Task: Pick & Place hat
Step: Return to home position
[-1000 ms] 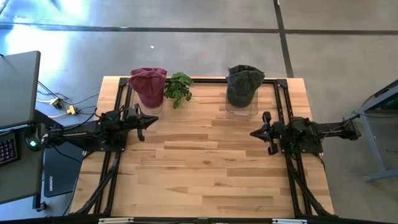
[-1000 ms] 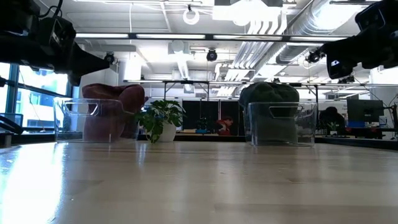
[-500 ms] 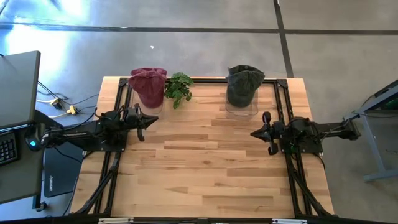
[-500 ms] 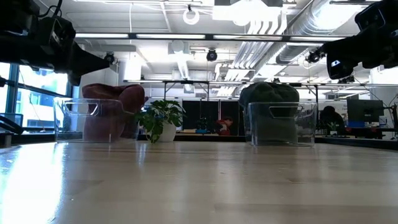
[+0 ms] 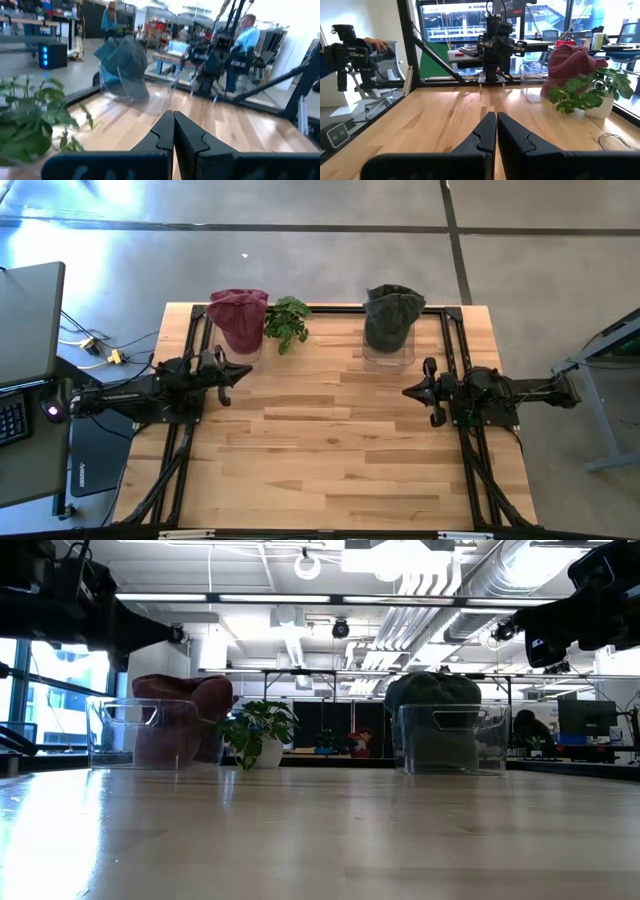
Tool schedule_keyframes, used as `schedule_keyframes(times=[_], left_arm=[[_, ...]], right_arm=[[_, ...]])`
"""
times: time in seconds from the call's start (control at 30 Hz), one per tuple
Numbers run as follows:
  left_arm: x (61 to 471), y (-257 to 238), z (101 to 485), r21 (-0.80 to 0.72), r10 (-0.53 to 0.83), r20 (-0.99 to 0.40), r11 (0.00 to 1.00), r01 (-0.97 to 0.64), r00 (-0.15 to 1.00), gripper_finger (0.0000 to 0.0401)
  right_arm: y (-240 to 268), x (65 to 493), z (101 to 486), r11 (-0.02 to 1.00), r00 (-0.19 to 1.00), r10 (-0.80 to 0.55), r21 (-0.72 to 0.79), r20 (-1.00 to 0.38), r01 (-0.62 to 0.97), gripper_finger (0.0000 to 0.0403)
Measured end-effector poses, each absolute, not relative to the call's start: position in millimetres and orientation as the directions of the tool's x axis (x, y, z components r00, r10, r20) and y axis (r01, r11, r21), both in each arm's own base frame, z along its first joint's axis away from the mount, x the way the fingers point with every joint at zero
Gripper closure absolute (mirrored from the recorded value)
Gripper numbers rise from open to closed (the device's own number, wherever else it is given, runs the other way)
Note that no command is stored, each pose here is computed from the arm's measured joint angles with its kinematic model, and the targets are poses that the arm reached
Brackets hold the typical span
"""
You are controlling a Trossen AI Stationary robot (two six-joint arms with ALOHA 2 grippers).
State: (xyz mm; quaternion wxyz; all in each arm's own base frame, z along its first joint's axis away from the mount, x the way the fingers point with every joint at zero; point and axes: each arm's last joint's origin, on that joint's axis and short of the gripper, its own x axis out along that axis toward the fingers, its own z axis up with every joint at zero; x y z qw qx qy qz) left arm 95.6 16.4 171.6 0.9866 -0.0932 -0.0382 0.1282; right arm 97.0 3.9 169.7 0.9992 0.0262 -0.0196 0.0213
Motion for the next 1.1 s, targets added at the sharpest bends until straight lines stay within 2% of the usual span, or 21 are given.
schedule_keyframes(times=[1.1], left_arm=[[95.7,16.5,170.3,-0.193,0.262,0.039,0.949,-0.250,0.964,0.0401]], right_arm=[[4.6,97.9,168.7,0.997,0.998,0.049,0.052,0.028,-0.051,0.0391]])
